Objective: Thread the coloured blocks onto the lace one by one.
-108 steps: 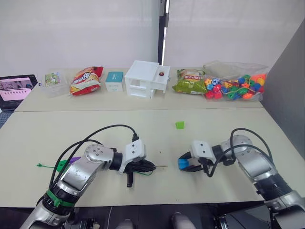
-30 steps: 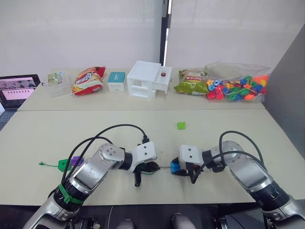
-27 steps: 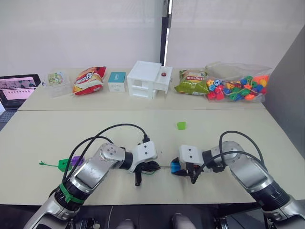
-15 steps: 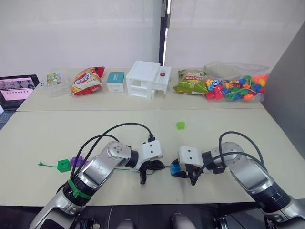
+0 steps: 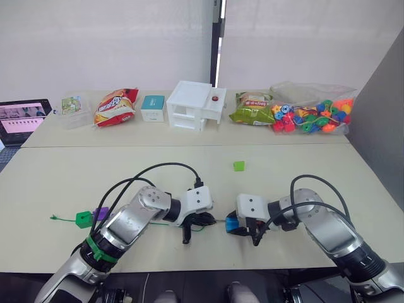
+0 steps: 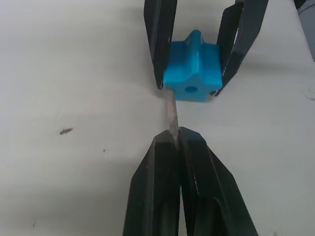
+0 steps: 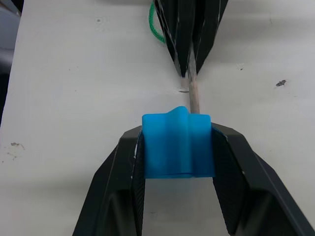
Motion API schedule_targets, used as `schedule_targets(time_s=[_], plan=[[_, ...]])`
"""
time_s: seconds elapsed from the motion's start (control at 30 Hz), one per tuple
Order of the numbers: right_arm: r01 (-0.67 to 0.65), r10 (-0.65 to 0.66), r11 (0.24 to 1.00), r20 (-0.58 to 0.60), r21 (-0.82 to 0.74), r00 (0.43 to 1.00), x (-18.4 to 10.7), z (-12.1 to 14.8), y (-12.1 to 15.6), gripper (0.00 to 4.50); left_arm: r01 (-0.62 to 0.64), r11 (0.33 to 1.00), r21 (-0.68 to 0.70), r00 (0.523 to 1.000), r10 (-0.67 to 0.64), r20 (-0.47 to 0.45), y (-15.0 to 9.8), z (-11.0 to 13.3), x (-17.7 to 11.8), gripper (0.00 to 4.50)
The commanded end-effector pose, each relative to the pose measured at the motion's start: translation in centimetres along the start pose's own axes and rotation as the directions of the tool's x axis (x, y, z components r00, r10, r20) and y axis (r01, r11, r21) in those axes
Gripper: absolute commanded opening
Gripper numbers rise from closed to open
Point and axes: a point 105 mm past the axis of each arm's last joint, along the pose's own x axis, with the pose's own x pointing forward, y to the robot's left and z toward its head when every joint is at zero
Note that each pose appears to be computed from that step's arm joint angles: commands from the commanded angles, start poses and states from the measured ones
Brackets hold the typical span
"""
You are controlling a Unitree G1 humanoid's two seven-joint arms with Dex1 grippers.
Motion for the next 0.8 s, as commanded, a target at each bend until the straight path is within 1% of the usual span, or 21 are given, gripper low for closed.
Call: schedule_targets(time_s=[0.03,0.4,0.8], plan=[[0.011,-0.011,1.0,-0.029,0.027,1.0,-0.2,-0.95,-0.24,1.36,0.019,1.0,0.025,0.999,-0.02,0.039,-0.75,0.89,-0.53,0.0],[0.011,-0.01,0.999,-0.027,0.031,1.0,-0.06,-0.91,-0.29,1.36,0.022,1.0,0.012,0.999,-0.022,0.038,-1.2,0.68,-0.67,0.0],[0.0,0.001,1.0,-0.032,0.032,0.999,0.0,-0.94,0.09,1.36,-0.017,1.0,0.018,0.997,0.016,0.074,-0.69,1.37,-0.72,0.0]])
